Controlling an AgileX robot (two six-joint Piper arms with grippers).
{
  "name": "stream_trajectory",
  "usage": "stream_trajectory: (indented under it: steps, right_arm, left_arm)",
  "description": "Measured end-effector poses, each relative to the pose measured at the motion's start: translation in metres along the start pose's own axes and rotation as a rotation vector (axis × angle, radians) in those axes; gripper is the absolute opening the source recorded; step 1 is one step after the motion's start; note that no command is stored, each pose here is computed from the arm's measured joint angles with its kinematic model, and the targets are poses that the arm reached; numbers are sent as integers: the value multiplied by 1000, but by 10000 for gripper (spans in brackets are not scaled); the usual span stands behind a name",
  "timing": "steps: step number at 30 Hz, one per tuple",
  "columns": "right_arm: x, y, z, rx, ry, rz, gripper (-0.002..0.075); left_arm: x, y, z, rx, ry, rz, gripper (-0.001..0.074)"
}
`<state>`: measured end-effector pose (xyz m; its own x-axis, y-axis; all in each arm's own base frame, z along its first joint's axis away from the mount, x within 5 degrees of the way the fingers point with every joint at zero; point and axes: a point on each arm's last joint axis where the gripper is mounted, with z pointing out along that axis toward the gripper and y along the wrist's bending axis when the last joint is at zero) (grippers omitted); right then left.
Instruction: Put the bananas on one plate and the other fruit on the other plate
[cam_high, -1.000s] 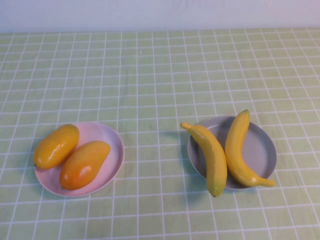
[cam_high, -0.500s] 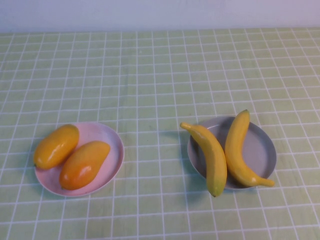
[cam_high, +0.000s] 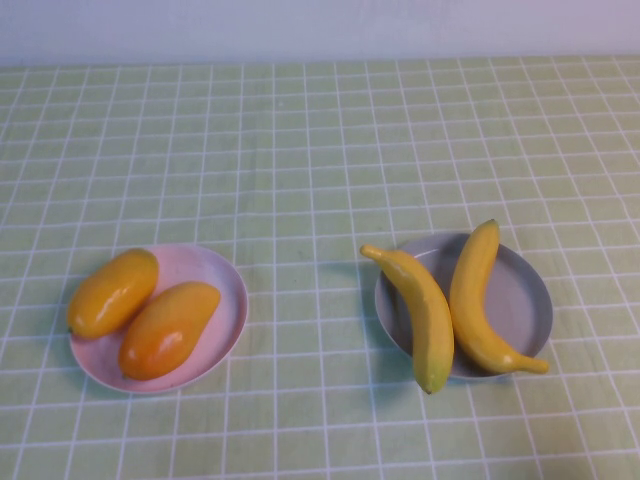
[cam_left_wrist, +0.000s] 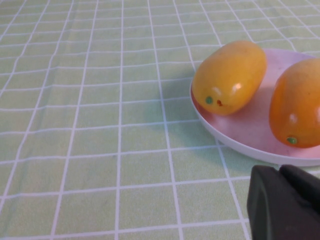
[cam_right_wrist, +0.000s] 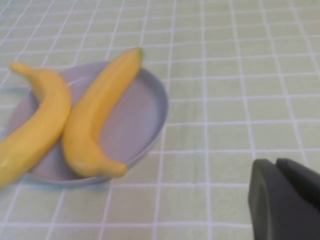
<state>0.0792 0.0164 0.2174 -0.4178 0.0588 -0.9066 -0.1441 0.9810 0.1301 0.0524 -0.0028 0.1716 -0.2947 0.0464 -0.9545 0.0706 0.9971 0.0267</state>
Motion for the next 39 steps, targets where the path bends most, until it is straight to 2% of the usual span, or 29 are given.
stream_trajectory:
  steps: [6,13,24,39]
  right_arm:
    - [31,-12,0,93,-185,-33,-15]
    - [35,-12,-11,99,-307,-38,-15]
    - [52,-12,-8,96,-116,-50,-15]
    - [54,-12,-7,95,-106,-48,-15]
  left_arm:
    - [0,0,0,-1,0,1,-1]
    - [0,0,0,-1,0,1,-1]
    - [0,0,0,-1,0,2,-1]
    - [0,0,0,-1,0,2,-1]
